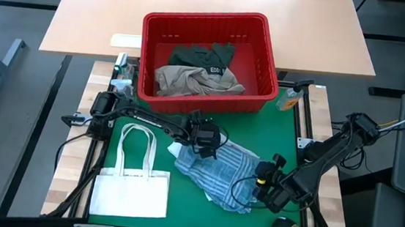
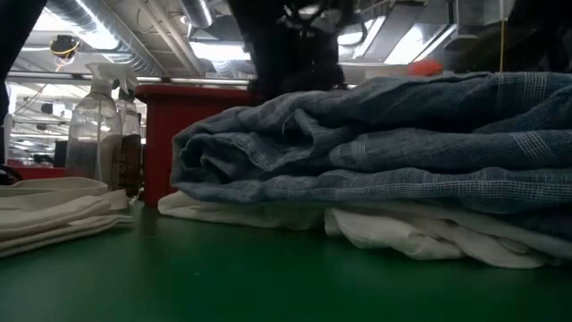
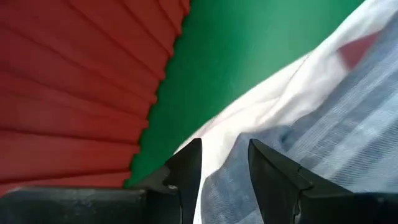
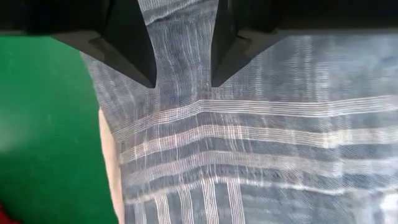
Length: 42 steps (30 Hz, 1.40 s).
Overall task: Fold Laundry from Bin
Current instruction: Stack the blue checkered polo shirt on top of the folded white underwear
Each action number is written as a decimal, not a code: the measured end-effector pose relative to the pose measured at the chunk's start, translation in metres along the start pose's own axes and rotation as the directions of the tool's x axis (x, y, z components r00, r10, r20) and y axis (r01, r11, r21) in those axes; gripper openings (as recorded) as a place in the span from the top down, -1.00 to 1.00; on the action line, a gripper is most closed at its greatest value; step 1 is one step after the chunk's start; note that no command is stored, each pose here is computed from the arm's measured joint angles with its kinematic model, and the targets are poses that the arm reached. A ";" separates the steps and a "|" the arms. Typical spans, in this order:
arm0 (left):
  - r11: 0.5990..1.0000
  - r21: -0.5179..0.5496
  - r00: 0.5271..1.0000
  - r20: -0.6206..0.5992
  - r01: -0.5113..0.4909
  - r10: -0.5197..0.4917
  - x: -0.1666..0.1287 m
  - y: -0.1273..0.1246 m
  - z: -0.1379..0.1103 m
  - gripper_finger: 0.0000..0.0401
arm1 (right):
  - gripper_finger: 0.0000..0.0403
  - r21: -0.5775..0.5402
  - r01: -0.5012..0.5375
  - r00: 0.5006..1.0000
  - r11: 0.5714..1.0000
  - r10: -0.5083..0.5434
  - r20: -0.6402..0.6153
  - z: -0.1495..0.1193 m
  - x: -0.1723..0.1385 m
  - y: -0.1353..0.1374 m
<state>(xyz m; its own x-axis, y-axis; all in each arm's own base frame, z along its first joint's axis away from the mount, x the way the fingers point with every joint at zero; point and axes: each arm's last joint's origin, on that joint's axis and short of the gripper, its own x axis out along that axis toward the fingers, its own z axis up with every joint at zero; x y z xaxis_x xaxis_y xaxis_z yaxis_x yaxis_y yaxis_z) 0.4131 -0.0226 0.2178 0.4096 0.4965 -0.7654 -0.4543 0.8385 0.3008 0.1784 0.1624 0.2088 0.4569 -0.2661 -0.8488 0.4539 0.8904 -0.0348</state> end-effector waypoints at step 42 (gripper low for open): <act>0.987 0.144 0.965 -0.262 0.069 -0.029 -0.010 -0.057 -0.111 0.37 | 0.23 -0.214 -0.154 0.982 0.965 0.126 -0.140 -0.007 0.047 0.075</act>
<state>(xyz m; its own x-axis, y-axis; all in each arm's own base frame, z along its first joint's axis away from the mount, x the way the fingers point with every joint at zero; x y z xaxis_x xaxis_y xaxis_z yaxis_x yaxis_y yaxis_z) 0.3470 -0.1004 0.1446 0.2009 0.3958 -0.8961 -0.3063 0.8943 0.3263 0.2288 0.2195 0.1629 0.3990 -0.0978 -0.9117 0.2036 0.9789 -0.0158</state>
